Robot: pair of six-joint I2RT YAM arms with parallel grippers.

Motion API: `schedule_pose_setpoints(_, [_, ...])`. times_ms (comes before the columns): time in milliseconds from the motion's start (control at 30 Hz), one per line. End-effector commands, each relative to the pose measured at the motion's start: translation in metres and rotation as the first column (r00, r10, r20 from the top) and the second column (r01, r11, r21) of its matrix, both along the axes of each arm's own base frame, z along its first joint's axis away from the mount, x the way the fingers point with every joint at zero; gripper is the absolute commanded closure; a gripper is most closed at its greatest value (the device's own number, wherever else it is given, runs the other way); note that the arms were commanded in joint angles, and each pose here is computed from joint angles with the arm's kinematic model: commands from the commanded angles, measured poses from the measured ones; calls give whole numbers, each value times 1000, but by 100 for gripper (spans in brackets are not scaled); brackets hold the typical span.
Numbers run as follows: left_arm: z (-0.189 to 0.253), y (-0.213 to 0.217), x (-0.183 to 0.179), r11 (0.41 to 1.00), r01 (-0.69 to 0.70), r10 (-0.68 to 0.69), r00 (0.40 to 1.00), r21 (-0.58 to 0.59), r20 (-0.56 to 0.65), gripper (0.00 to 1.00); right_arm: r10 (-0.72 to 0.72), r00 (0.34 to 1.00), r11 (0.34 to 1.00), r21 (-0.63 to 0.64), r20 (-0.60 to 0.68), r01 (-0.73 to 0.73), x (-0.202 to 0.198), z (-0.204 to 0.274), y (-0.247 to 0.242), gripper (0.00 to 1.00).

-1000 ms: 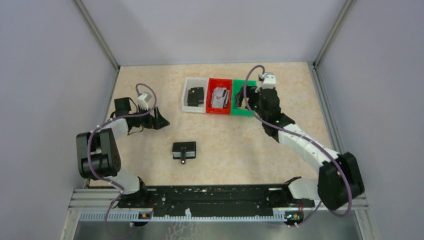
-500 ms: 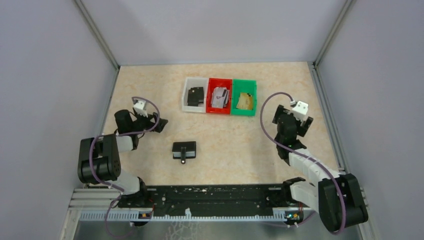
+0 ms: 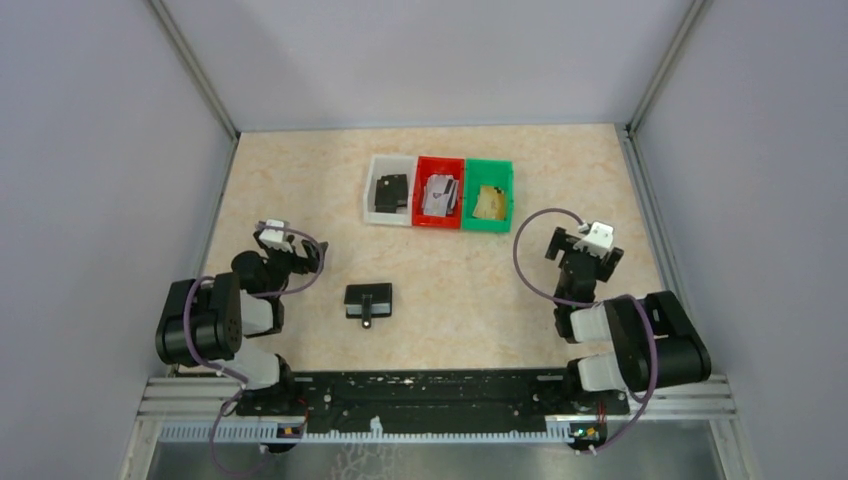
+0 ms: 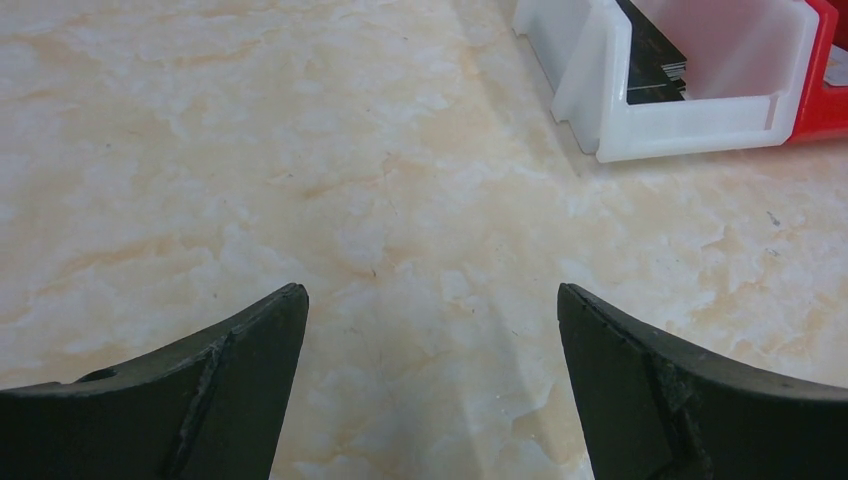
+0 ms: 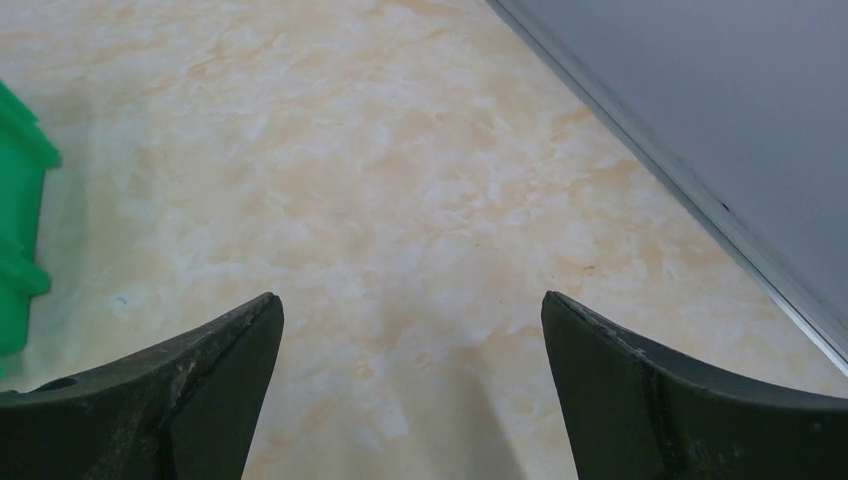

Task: Take the credit cards out of the card holder
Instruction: Reset both arms

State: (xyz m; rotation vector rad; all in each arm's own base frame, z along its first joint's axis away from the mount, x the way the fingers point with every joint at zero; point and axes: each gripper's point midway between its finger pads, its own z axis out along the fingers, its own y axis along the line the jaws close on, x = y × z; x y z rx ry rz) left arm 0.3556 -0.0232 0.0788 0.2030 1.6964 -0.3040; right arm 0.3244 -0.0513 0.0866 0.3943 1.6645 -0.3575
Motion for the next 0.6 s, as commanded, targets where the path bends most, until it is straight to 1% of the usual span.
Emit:
schedule_pose_setpoints(0, [23,3,2,997,-77,73,987,20,145,1,140,975,990,-42,170,-135,12,35,19,1])
schedule_pose_setpoints(33, [24,4,6,997,-82,78,984,16,160,1,166,971,986,-48,170,-160,9,31,23,1])
schedule_pose_setpoints(100, [22,2,15,997,-78,75,989,23,126,1,175,959,983,-97,221,-157,7,40,22,1])
schedule_pose_setpoints(133, [17,1,20,996,-83,79,993,33,87,1,175,963,983,-93,205,-158,11,38,24,1])
schedule_pose_setpoints(167, [12,1,24,994,-94,91,994,50,57,1,163,977,986,-67,141,-155,16,28,23,1])
schedule_pose_setpoints(200, [9,0,27,992,-105,103,994,66,43,1,149,983,989,-35,107,-147,25,22,21,1])
schedule_pose_setpoints(233, [8,1,28,990,-118,115,993,76,38,1,135,986,991,-20,100,-134,31,20,16,1])
schedule_pose_setpoints(300, [7,0,27,990,-119,116,993,76,34,1,138,986,990,14,89,-140,32,17,13,1])
schedule_pose_setpoints(567, [8,0,27,990,-118,116,993,77,39,1,139,984,990,3,108,-140,31,20,13,1])
